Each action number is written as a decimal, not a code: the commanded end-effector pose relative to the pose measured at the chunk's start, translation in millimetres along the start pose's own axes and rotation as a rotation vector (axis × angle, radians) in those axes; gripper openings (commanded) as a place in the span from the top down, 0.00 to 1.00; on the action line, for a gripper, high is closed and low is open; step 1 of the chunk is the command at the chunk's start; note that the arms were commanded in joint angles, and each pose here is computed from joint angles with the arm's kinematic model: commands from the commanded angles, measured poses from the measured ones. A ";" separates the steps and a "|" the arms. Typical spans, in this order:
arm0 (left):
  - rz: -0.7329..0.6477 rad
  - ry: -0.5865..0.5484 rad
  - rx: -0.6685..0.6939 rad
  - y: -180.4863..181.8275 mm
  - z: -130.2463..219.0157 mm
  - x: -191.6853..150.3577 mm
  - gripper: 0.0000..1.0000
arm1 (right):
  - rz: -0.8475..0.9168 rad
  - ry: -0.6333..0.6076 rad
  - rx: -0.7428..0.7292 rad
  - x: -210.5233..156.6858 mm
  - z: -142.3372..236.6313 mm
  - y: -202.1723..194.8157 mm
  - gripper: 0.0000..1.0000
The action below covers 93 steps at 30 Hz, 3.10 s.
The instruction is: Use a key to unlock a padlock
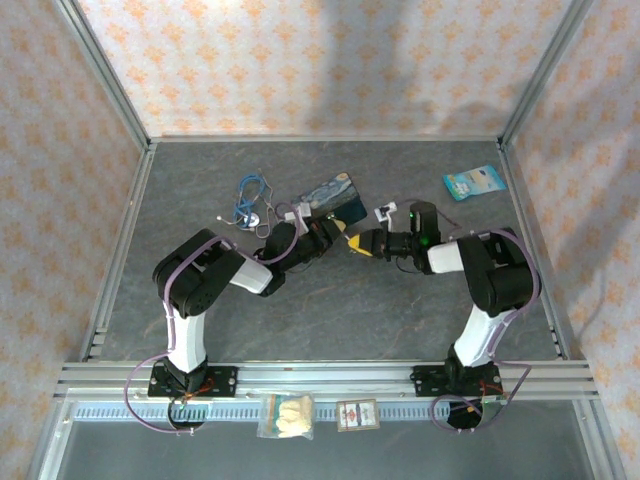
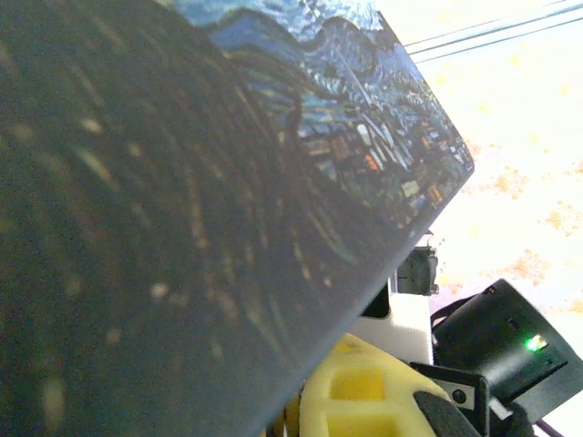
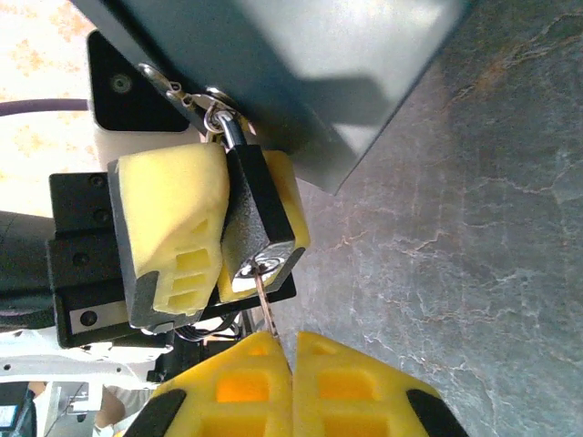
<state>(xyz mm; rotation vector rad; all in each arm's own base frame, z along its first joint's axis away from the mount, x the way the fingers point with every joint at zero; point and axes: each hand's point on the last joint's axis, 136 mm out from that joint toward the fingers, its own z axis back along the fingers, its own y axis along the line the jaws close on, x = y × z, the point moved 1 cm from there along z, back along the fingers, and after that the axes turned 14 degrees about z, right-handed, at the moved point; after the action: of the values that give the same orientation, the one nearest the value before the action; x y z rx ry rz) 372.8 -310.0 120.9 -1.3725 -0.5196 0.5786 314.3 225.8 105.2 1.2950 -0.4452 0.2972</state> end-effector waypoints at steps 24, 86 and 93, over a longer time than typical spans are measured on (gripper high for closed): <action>0.095 0.269 -0.285 -104.8 7.2 -62.4 1.00 | 0.158 -0.109 -0.043 14.2 -0.6 33.8 1.00; -0.146 0.588 -0.182 -69.6 17.3 -150.1 1.00 | 0.042 -0.143 -0.147 73.1 11.0 -20.0 1.00; -0.156 0.554 -0.162 -70.4 14.7 -140.5 1.00 | 0.039 -0.162 -0.144 72.8 15.4 -20.4 1.00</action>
<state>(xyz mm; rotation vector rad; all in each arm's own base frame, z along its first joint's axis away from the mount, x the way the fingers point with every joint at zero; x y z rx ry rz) 366.2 -326.9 128.1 -1.3286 -0.4961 0.4953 329.6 218.4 114.3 1.3477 -0.3516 0.2626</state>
